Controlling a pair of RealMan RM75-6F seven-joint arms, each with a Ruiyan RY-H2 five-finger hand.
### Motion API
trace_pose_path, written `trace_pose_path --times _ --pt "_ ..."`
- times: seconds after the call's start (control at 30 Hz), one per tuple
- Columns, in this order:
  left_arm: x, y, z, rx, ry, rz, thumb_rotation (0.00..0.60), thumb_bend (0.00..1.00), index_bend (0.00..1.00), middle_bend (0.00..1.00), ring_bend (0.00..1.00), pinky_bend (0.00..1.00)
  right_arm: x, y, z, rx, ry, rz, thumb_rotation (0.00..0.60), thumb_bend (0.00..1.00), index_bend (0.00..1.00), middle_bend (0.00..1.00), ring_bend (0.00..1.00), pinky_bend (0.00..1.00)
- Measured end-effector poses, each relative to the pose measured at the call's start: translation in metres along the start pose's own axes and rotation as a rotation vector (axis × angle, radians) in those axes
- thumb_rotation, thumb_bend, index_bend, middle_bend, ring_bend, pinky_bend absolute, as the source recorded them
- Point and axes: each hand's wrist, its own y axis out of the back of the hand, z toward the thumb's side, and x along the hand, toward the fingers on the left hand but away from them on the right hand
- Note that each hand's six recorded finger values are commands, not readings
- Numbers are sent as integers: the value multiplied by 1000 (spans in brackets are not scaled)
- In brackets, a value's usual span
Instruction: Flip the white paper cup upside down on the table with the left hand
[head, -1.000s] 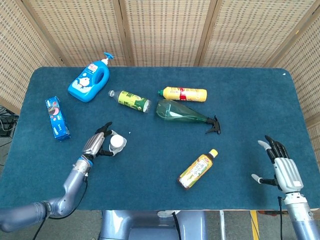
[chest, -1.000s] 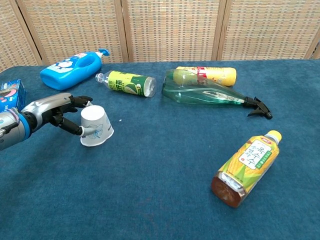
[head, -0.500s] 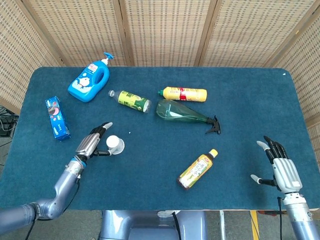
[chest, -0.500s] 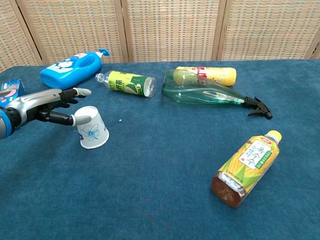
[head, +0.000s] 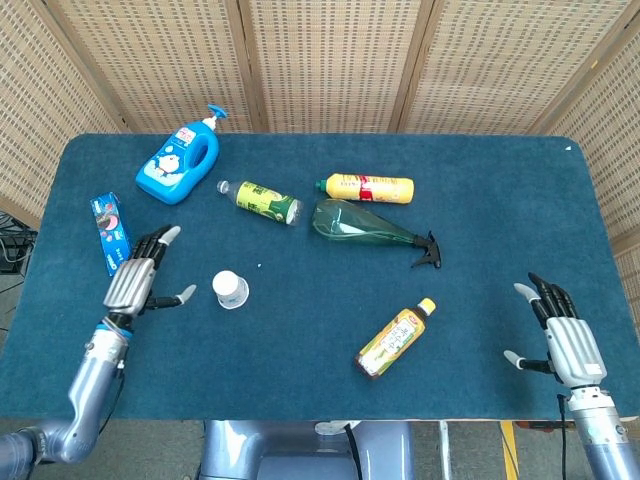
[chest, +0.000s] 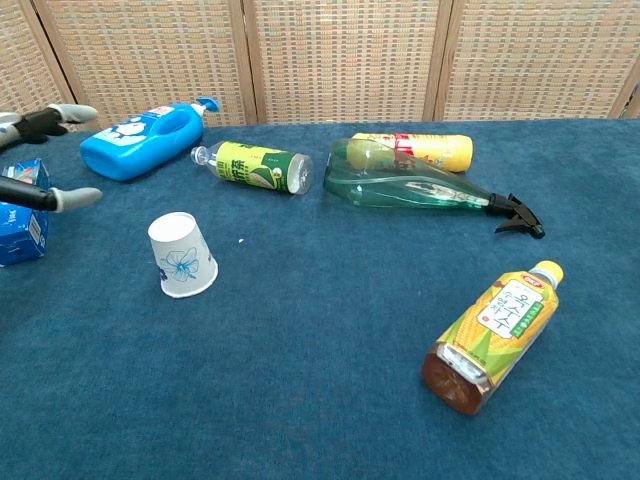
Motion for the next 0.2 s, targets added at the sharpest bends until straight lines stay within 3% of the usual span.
trace_pose_path --times 0.07,0.2 --pt "-13 11 -9 78 18 43 514 276 0 0 0 0 0 0 0 12 -1 -1 600 99 0 0 0 0" --pt "-44 24 -30 226 78 75 514 276 0 0 0 0 1 -2 2 38 1 0 600 99 0 0 0 0"
